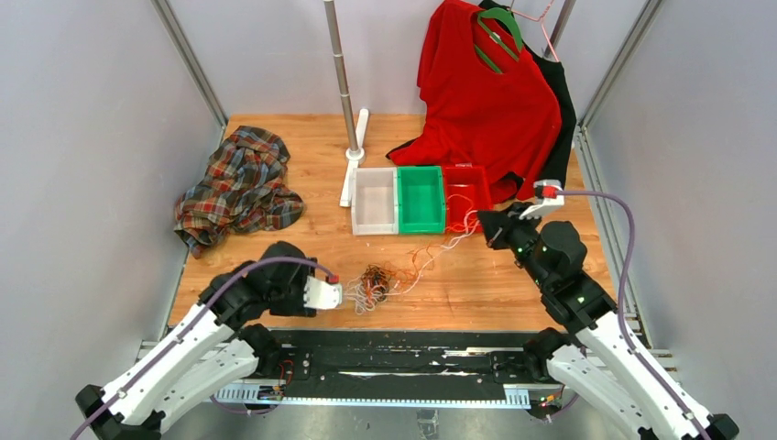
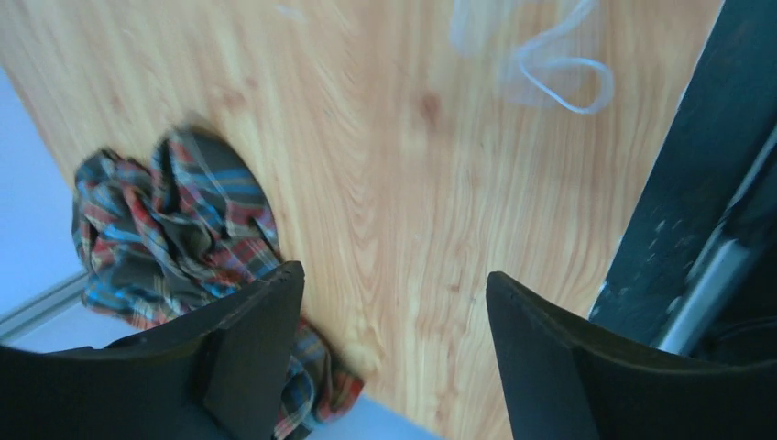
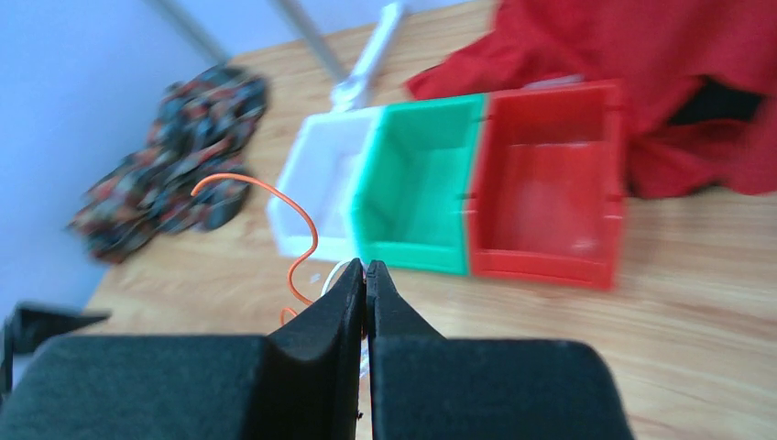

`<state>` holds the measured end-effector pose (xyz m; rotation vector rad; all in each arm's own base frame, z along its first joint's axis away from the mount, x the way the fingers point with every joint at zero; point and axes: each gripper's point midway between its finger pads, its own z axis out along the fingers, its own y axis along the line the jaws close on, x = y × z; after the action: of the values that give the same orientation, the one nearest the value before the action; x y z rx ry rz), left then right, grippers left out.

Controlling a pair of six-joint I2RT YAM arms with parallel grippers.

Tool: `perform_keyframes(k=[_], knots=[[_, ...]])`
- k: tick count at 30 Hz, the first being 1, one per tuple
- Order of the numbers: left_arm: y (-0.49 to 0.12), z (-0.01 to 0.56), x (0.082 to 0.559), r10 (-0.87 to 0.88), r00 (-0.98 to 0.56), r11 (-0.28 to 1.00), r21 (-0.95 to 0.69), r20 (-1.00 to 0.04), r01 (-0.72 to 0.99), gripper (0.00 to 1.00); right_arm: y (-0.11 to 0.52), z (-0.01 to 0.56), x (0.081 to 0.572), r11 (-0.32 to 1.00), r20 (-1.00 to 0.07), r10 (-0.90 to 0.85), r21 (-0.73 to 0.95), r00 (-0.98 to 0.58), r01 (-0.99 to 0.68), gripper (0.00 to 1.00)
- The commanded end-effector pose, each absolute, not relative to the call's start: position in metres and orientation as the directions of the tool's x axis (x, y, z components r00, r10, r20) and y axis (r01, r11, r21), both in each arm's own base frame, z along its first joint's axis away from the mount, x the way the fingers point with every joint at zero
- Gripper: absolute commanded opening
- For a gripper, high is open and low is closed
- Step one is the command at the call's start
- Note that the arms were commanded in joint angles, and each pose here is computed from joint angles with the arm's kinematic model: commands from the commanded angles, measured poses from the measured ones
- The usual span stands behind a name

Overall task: Untangle the cables
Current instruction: Untie the cable.

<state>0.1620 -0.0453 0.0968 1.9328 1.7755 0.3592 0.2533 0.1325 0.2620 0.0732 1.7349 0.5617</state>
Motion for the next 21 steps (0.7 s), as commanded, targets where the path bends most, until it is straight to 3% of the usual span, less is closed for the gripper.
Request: perform_keyframes(k=[1,5,7,9,15,21], knots=[[-0.111,0.16,0.143,0.849,0.036,0.177,0.347,-0.527,0.921,0.79,0.201,0.303,0.228,0.645,-0.866,0.362,0.499,-0.343,-0.579,0.01],[-0.158,0.215,0.138,0.705,0.002,0.211,0.212,-0.709,0.954,0.78,0.225,0.316,0.216,0.542,-0.851,0.364,0.525,-0.379,-0.656,0.01],[-0.179,0.239,0.152,0.62,-0.049,0.291,0.171,-0.783,0.941,0.77,0.236,0.322,0.212,0.488,-0.84,0.381,0.537,-0.386,-0.688,0.01],[-0.199,0.26,0.154,0.544,-0.039,0.276,0.135,-0.838,0.952,0.77,0.246,0.324,0.209,0.448,-0.83,0.38,0.551,-0.408,-0.704,0.01],[-0.237,0.276,0.171,0.413,-0.017,0.252,0.096,-0.911,0.963,0.76,0.269,0.327,0.205,0.375,-0.806,0.397,0.579,-0.439,-0.724,0.01],[-0.26,0.277,0.179,0.324,0.103,0.236,0.186,-0.941,0.954,0.72,0.284,0.322,0.204,0.367,-0.798,0.399,0.591,-0.453,-0.718,0.01]])
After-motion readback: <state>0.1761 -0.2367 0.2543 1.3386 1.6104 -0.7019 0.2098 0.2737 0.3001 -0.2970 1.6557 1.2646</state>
